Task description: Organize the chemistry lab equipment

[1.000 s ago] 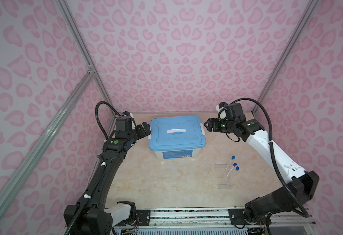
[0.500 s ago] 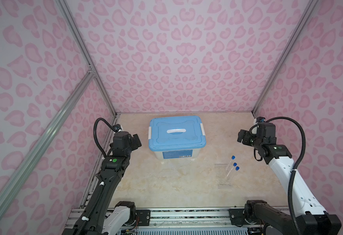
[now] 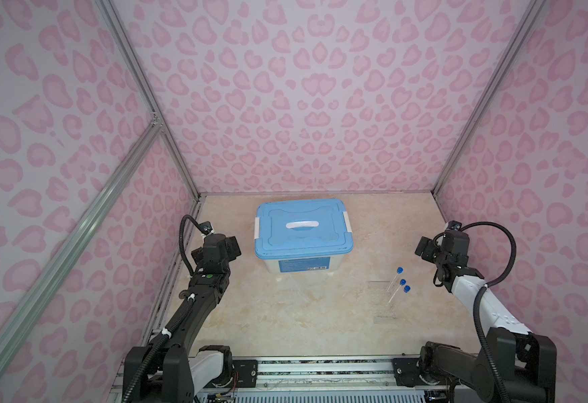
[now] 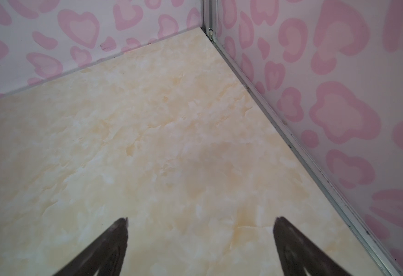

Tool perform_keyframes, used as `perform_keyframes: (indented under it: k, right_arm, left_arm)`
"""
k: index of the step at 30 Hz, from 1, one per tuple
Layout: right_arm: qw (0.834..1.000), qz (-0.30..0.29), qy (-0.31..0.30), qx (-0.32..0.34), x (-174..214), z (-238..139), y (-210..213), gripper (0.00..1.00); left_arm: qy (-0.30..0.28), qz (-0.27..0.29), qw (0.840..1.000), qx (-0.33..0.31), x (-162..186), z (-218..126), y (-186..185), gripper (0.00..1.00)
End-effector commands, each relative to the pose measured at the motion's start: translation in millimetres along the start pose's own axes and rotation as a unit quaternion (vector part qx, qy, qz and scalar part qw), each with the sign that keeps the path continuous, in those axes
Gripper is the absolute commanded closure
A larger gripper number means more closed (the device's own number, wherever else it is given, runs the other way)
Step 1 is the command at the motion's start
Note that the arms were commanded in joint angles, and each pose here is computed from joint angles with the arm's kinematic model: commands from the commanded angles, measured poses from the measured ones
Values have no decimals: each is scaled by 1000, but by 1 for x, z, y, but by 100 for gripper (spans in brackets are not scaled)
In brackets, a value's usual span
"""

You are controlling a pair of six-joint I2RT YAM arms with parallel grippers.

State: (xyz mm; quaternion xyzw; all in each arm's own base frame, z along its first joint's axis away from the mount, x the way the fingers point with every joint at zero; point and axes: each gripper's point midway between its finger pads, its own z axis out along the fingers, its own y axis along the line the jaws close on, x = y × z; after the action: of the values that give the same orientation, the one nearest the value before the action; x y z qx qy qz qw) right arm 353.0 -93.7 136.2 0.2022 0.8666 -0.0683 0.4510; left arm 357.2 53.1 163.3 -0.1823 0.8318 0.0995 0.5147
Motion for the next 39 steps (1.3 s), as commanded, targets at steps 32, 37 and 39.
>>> perform_keyframes:
  k: [32,37,39]
  right_arm:
    - [974,-106,-147,-139,32,31,80,4]
    - [973,-107,-146,-140,33,31,81,4]
    - [974,-107,-146,-138,32,31,81,3]
  left_arm:
    - [-91,56,979,172,38,35,-48,3]
    - [-88,60,977,185,39,35,-51,3]
    - [-88,59,977,185,39,35,-51,3]
